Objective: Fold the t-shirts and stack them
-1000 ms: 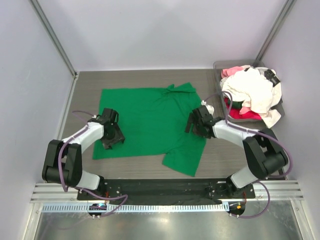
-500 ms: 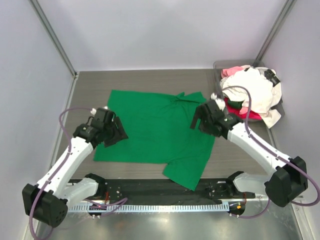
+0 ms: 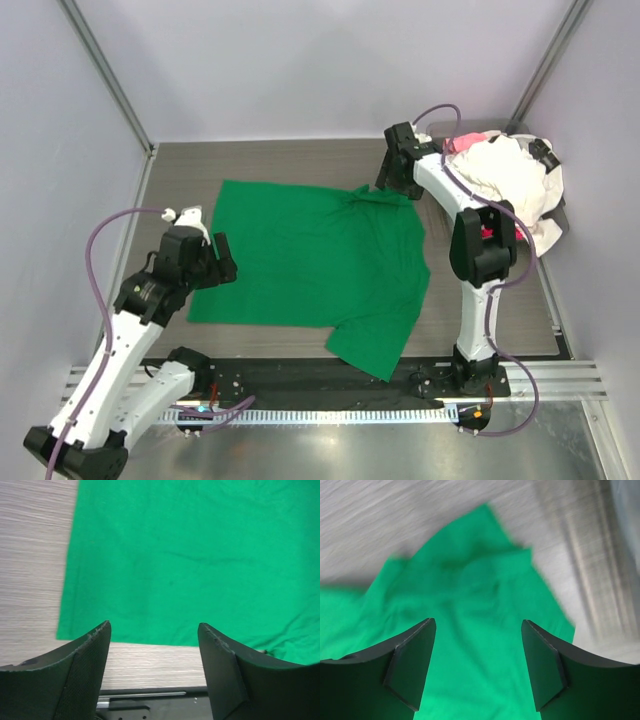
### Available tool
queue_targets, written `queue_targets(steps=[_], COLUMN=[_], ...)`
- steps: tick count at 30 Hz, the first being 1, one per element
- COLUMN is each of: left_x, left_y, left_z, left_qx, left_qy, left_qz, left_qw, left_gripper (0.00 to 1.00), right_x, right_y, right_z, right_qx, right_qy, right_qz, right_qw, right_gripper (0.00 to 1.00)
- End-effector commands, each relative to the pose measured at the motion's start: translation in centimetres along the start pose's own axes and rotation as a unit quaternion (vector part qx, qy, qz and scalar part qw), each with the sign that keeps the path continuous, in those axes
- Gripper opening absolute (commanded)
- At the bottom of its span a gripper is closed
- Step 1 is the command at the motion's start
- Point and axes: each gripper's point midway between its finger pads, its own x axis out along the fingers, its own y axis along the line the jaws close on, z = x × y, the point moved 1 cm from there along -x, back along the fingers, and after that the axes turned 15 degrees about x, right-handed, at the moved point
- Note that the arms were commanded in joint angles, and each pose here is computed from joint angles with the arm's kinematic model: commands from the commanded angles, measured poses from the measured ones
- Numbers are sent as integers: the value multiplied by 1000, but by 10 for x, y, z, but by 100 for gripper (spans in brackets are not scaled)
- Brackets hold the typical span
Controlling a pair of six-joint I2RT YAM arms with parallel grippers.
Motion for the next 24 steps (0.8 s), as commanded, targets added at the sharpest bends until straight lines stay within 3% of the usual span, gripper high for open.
queue_targets(steps=[1,7,18,19,22,23,24], left_x=[-8,-13,-8,-9,-10,-10,-10], left_y=[14,23,17,17,18,18,18], left_z=[18,13,12,12,12,12,11], left_qx=[19,-6,-3,-3,-5,-4,-4], left_qy=[-71,-91,-81,-82,-85,-85,-84], left_qz=[30,49,35,35,36,36,37], left_qw=[997,995,996,996,996,996,996], left_gripper=[72,77,79,79,79,79,79], right_x=[15,52,73,74,78,78,78], right_y=[-1,10,15,16,19,20,23], right_z=[25,17,-3,-3,-4,-2,-3], right_qx=[12,24,50,48,46,47,46], right_qy=[3,31,53,54,57,57,58], right_qz=[-4,-2,-2,1,6,8,11], right_qw=[1000,999,997,997,997,997,997], right_gripper=[74,71,66,63,40,26,18])
